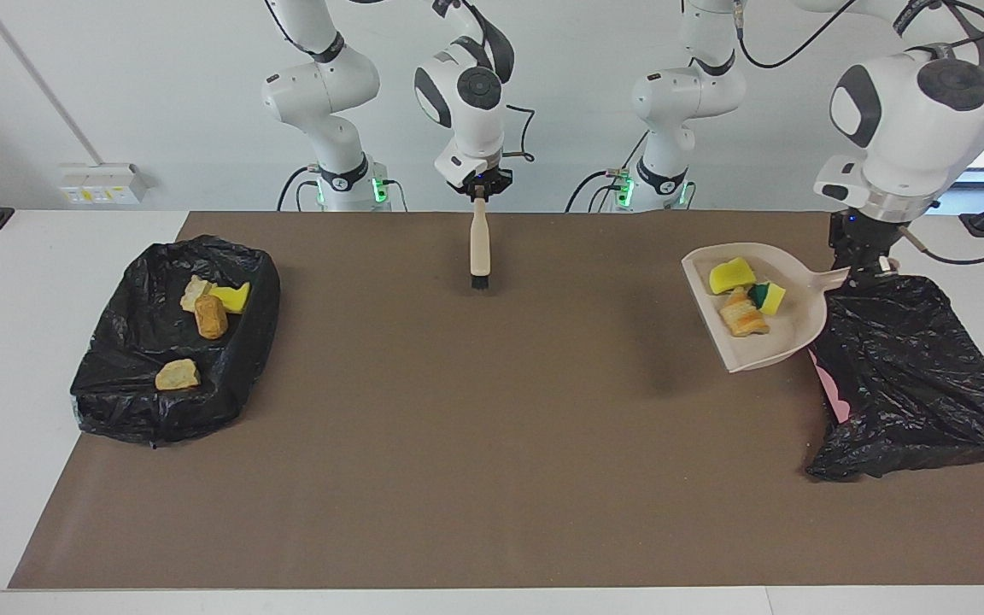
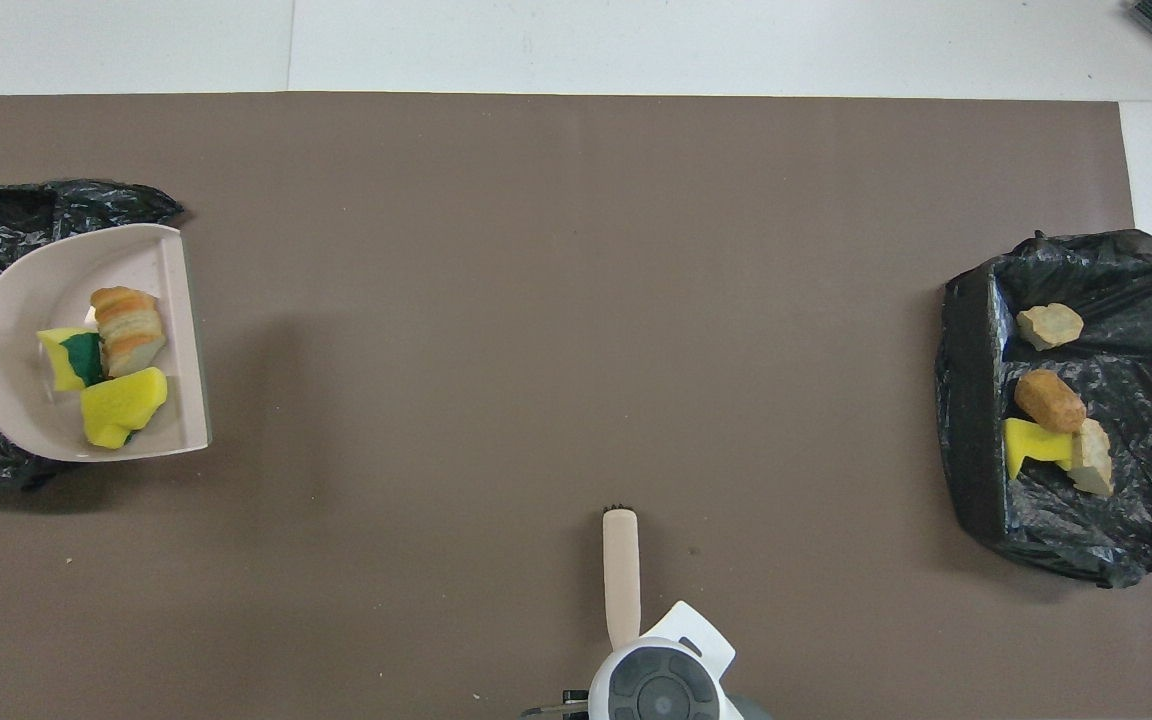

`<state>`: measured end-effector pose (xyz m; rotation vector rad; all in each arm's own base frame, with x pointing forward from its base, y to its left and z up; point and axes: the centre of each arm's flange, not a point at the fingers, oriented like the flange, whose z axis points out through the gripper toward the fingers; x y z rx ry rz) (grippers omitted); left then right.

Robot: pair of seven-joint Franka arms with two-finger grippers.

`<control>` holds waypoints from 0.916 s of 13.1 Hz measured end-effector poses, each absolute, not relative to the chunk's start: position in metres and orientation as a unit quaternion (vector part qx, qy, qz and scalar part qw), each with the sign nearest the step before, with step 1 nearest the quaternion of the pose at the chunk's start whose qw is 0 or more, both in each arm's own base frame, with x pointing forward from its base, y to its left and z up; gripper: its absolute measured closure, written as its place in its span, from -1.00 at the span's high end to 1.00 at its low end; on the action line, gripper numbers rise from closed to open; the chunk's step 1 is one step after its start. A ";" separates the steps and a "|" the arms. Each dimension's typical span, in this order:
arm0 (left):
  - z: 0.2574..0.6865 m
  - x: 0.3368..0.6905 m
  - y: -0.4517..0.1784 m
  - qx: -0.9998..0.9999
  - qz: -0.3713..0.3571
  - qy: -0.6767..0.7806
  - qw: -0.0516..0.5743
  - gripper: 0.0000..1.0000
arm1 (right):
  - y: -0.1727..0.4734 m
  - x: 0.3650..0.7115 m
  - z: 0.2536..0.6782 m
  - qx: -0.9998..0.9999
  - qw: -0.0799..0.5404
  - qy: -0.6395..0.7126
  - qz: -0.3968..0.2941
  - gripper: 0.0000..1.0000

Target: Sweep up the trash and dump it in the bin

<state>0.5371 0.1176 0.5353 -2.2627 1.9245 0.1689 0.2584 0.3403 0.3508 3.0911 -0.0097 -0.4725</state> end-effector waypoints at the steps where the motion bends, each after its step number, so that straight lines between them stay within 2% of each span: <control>1: 0.536 0.532 0.138 -0.770 0.057 0.630 0.083 -0.35 | 0.341 0.257 0.345 0.989 0.007 -0.002 -0.151 -0.46; 6: 0.557 0.517 0.234 -0.815 0.037 0.565 0.125 -0.35 | 0.345 0.257 0.329 0.989 0.004 -0.001 -0.149 -0.46; 7: 0.560 0.519 0.250 -0.818 0.039 0.558 0.136 -0.35 | 0.345 0.257 0.329 0.989 0.004 -0.001 -0.149 -0.35; 10: 0.562 0.542 0.293 -0.801 0.064 0.571 0.166 -0.35 | 0.347 0.261 0.332 0.990 -0.001 0.001 -0.141 0.37; 12: 0.555 0.561 0.311 -0.774 0.096 0.589 0.209 -0.35 | 0.347 0.277 0.344 0.992 -0.009 -0.002 -0.123 0.81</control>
